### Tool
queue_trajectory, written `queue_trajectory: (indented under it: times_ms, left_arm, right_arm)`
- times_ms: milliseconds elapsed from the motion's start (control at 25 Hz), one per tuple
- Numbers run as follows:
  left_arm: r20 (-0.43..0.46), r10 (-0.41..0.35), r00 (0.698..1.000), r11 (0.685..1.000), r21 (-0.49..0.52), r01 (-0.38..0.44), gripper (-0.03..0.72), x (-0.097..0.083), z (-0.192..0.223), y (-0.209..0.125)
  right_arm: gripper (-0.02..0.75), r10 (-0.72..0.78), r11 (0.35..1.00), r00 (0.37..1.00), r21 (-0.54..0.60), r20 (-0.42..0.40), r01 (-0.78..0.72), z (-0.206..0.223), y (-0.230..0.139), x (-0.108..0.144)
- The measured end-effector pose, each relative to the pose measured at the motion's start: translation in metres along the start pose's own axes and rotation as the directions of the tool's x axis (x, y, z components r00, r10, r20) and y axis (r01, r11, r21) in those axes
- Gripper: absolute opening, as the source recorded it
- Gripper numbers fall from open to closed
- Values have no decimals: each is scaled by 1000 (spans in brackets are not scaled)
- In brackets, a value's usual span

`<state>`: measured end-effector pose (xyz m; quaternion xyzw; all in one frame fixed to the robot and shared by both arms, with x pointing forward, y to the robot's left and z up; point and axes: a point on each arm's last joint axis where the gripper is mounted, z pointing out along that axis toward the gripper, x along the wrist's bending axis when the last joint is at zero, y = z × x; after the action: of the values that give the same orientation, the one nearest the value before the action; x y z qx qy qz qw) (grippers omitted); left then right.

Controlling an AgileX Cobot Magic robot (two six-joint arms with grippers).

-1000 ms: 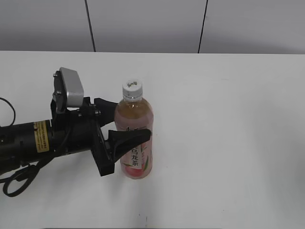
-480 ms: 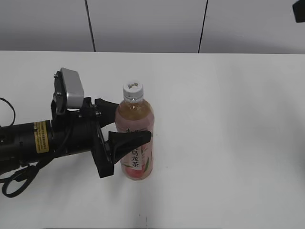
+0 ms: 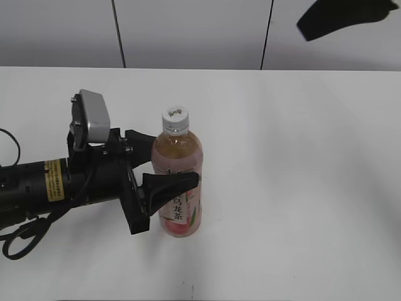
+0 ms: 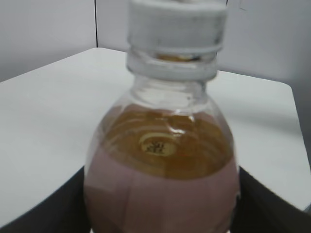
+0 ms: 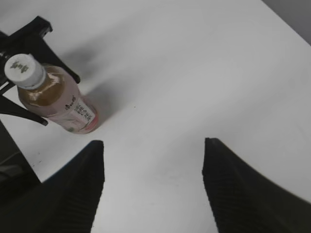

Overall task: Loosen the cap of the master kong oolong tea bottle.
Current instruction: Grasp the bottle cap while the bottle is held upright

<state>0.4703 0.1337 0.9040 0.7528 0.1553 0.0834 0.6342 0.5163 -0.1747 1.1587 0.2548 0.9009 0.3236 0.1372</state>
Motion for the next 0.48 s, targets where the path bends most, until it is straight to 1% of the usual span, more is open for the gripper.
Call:
queue_trajectory:
  times_ms: [120,240,280,360,480]
  left_arm:
    - [0,0,1000,1000,0,0,461,0,0,0]
    - [0,0,1000,1000,0,0,461,0,0,0]
    - [0,0,1000,1000,0,0,461,0,0,0]
    - [0,0,1000,1000,0,0,461,0,0,0]
    - [1,0,1000,1000,0,0,461,0,0,0]
  right_arm:
    - [482,-76,996,994,47,-84,80,25,16,18]
    - [463,-88,988,979,107,-183,109,47,30,34]
    - [456,-79,987,977,124,-200,105,53,35,37]
    - [446,-59,986,975,138,-213,90,64,46,43]
    - [441,-2,985,985,170,-173,31,77,60,47]
